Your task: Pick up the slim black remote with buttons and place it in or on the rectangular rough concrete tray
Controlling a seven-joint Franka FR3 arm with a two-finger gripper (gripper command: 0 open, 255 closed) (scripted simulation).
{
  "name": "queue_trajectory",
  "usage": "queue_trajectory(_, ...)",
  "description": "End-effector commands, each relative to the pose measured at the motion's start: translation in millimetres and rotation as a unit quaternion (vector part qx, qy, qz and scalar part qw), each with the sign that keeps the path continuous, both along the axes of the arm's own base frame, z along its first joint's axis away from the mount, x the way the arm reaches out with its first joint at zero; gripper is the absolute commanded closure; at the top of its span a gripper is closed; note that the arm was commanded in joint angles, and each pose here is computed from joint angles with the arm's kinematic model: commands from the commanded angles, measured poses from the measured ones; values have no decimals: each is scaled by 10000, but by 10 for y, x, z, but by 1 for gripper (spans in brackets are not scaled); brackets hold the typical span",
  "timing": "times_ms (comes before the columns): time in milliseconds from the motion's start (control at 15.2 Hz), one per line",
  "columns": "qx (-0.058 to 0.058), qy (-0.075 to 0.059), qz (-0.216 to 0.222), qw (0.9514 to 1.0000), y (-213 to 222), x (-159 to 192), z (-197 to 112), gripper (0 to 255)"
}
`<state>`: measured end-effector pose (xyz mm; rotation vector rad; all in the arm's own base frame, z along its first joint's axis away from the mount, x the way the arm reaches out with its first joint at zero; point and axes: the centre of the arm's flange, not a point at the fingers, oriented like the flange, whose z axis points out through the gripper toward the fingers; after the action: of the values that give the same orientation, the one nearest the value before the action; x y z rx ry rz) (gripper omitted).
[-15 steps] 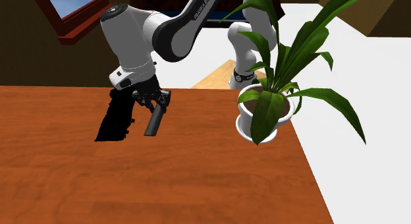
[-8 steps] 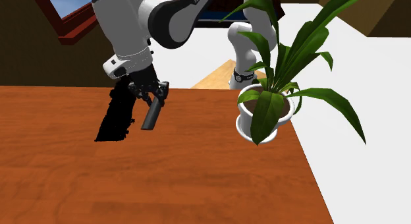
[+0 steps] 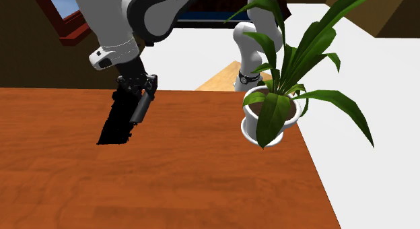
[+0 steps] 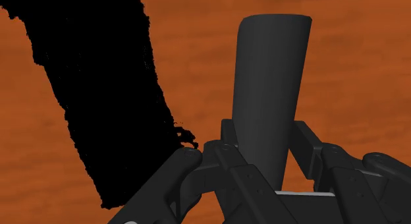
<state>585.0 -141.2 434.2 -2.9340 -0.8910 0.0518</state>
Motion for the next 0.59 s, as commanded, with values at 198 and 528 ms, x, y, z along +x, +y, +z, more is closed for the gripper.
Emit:
queue_trajectory(198,-1,-1,6,10000,-662,66,-18,255)
queue_trajectory(528,-1,-1,6,10000,-1317,143,-46,255)
